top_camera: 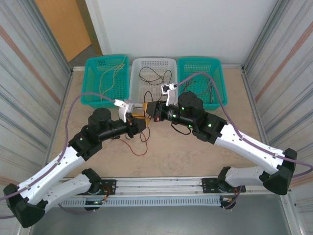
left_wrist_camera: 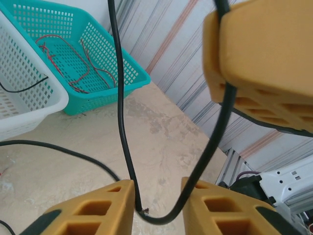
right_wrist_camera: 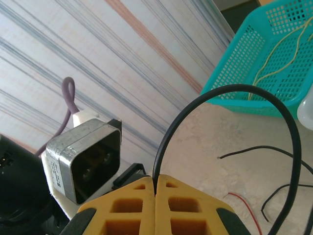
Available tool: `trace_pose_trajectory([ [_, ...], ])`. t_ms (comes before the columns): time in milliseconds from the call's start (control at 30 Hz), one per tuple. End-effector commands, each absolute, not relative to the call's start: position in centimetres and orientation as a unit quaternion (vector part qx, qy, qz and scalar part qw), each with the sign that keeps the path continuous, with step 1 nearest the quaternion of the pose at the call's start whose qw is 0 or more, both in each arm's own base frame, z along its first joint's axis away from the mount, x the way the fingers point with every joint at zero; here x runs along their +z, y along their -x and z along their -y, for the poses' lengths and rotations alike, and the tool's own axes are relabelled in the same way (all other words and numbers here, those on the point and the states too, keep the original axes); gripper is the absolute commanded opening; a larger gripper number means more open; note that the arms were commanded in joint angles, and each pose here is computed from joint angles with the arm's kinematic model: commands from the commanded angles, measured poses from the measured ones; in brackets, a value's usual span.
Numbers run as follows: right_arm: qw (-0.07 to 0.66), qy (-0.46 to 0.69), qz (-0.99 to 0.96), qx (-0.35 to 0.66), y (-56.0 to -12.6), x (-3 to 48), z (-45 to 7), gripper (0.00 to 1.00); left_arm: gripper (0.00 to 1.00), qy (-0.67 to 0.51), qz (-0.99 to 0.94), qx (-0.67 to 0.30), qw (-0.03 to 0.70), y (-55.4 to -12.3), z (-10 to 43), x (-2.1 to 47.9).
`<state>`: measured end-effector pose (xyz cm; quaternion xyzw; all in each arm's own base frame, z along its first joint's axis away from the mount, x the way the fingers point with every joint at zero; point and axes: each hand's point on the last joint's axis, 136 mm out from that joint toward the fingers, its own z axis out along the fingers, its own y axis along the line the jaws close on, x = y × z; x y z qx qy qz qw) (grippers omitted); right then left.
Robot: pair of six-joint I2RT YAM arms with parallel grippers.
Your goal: Untangle the cables
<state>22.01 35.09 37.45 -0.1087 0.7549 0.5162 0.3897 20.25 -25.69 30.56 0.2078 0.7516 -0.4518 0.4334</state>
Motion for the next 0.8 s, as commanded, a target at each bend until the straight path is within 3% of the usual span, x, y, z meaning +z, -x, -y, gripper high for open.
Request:
trace_pose_trajectory([
  [0,0.422,0.114,-0.737,0.515,-21.8,40.0,-34.2,0.00,0.26,-0.215,-0.730,-0.458,0.460,-20.1,25.6,32.9],
  [400,0.439,0.106,-0.750,0.483,-22.1,39.7,-32.8,0.02,0.02,-0.231,-0.726,-0.462,0.454,-19.7,26.0,33.0],
  [467,0.442,0.103,-0.751,0.479,-22.2,39.6,-32.5,0.12,0.00,-0.233,-0.723,-0.465,0.454,-19.6,26.0,33.2],
  [533,0.446,0.097,-0.758,0.467,-22.5,39.1,-32.2,0.36,0.00,-0.230,-0.722,-0.464,0.458,-19.7,26.0,33.4],
  [633,0.442,0.088,-0.776,0.441,-23.2,37.5,-31.8,0.57,0.00,-0.231,-0.725,-0.458,0.459,-20.0,26.0,33.7],
  [767,0.423,0.076,-0.797,0.424,-23.9,34.8,-31.4,0.62,0.00,-0.240,-0.712,-0.479,0.454,-19.9,26.6,35.1],
])
